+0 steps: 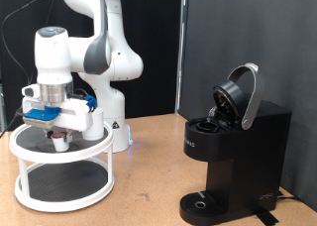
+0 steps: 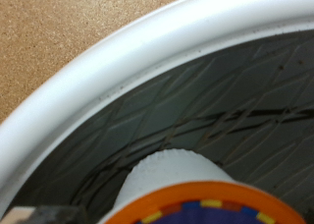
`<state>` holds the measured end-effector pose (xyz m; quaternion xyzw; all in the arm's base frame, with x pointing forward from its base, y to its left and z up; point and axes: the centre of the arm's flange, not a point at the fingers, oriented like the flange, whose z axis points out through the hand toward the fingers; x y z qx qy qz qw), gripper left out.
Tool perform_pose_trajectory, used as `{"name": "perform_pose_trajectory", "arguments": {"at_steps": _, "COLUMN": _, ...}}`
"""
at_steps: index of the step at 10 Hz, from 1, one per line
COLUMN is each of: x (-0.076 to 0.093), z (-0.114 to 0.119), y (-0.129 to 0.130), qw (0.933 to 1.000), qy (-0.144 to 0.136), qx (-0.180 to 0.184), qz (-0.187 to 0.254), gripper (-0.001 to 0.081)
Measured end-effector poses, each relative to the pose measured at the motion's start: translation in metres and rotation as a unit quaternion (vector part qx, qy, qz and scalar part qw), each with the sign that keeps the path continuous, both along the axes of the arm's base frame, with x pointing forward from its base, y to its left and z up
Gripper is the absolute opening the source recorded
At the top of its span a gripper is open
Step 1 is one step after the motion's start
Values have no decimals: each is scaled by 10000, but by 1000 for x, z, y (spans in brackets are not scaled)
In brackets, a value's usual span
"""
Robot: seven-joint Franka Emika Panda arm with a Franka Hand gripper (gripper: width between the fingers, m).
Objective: Make a cup of coffee with the keurig machine
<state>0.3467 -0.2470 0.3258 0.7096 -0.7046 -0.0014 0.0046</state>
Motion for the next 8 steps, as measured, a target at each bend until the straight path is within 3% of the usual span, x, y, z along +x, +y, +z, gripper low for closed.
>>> {"name": "perform_pose_trajectory", "arguments": {"at_steps": 4, "x": 5, "z": 11, "y": -5, "qw": 9997, "qy": -92, "qx": 172, "qz": -112, "gripper": 462}}
{"name": "perform_pose_trajectory", "arguments": {"at_steps": 8, "x": 8, "z": 43, "y": -13, "qw": 9992, "qy": -105, "qx": 376, "qz": -43, "gripper": 462}}
